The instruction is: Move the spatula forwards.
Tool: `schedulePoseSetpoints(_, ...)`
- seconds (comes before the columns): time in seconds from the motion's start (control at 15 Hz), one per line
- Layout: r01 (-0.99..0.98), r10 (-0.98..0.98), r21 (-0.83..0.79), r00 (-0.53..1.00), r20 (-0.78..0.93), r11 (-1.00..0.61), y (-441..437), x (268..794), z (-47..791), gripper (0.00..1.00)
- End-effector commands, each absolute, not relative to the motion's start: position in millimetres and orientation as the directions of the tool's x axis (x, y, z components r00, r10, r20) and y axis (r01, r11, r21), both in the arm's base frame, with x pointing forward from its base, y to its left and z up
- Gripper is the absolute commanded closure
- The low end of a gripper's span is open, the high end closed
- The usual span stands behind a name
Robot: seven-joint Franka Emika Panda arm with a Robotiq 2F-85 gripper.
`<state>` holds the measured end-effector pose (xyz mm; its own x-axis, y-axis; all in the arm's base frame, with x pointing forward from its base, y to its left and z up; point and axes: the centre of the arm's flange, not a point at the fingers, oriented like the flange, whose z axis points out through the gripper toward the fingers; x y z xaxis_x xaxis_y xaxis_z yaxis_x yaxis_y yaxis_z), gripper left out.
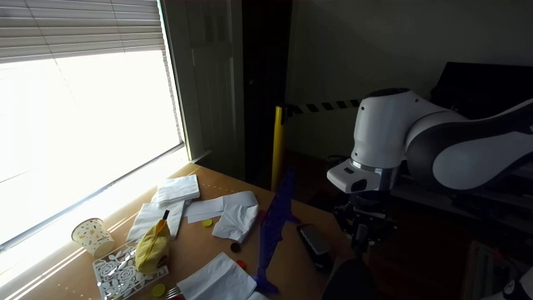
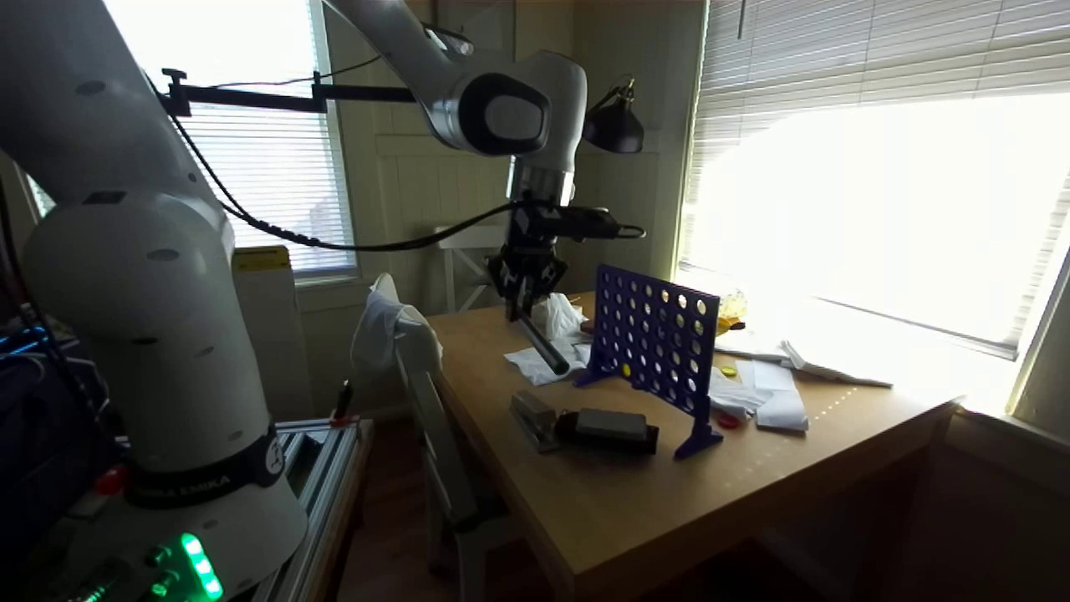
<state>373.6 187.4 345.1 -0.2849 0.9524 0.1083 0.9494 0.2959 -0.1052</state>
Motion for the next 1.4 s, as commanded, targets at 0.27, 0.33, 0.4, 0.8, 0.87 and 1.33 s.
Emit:
schedulePoseSetpoints(0.27,0.936,0.936,-0.096,-0.326,0.132,0.339,155.5,385.6,297.4,0.94)
schedulePoseSetpoints(0.33,0.934,0.935,-0.093,-0.332,0.122,0.344,155.4,386.3,291.4,0.94)
schedulePoseSetpoints(0.4,0.941,0.941,-0.081,-0.320,0.113,0.329,156.5,387.8,286.1,0.94)
schedulePoseSetpoints(0.8,0.953,0.956,-0.104,-0.275,0.107,0.286,154.5,388.4,280.8,0.77)
schedulePoseSetpoints(0.87,0.953,0.956,-0.105,-0.272,0.107,0.283,154.4,388.4,280.5,0.94)
schedulePoseSetpoints(1.33,0.957,0.962,-0.106,-0.265,0.066,0.271,145.8,417.8,265.6,0.94)
